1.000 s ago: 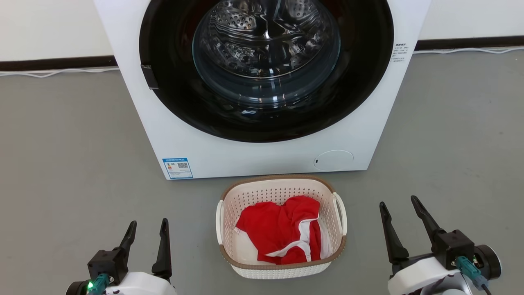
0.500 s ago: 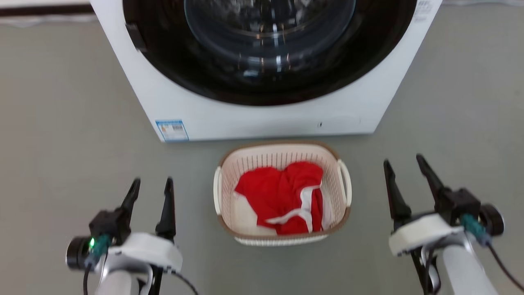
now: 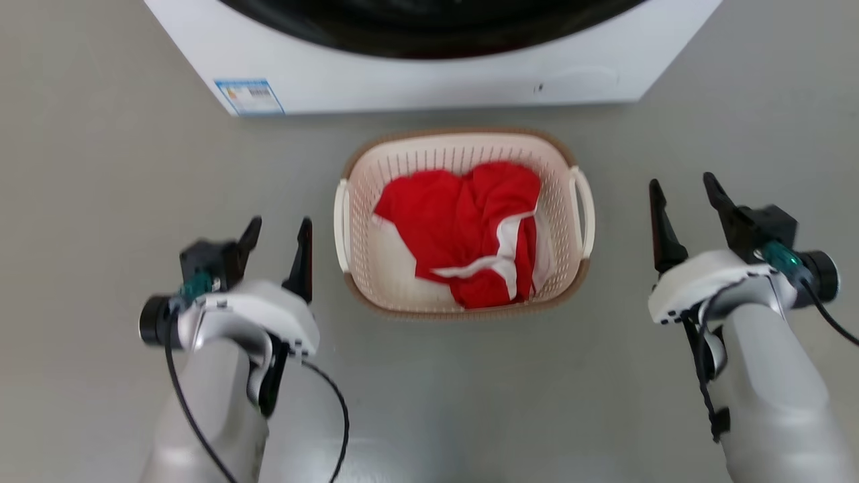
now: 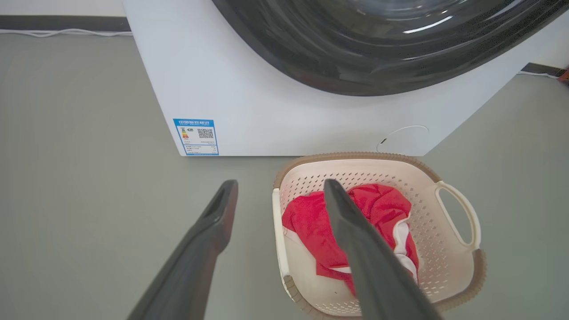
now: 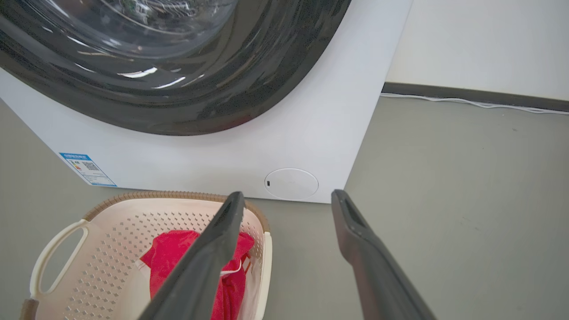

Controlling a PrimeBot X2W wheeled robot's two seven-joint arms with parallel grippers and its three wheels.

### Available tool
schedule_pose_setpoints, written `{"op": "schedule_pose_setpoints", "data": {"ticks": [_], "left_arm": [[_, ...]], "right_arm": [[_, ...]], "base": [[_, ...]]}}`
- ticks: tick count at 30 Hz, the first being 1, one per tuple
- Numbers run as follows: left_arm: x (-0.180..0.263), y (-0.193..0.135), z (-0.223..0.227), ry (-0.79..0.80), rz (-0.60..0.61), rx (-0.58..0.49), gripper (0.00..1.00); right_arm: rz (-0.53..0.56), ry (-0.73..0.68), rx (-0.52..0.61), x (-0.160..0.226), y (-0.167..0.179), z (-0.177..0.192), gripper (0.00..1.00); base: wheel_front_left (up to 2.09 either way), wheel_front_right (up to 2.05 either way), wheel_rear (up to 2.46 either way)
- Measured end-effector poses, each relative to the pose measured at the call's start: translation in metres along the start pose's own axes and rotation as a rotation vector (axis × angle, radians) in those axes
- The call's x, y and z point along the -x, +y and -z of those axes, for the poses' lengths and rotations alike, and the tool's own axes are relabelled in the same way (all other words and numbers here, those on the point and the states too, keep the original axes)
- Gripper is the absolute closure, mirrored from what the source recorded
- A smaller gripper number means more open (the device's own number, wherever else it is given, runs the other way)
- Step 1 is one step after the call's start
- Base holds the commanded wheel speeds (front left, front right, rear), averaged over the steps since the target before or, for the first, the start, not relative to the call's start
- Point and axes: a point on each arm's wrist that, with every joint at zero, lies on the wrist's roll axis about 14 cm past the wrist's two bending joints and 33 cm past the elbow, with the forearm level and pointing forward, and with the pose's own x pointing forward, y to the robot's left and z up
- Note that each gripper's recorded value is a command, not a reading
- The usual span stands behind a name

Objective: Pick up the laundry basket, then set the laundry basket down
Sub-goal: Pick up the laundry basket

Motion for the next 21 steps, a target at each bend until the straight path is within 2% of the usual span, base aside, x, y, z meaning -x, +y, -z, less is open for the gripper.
{"op": "schedule_pose_setpoints", "data": {"ticks": [8, 21], "left_arm": [[-0.036, 0.003, 0.047, 0.160, -0.001, 0.009, 0.00], [-0.068, -0.002, 0.101, 0.344, 0.024, 0.033, 0.00]], "right_arm": [[-0.063, 0.233, 0.042, -0.027, 0.017, 0.068, 0.00], [-0.094, 0.379, 0.073, -0.050, 0.023, 0.120, 0.00]], "base": [[0.00, 0.00, 0.00], [0.00, 0.00, 0.00]]}}
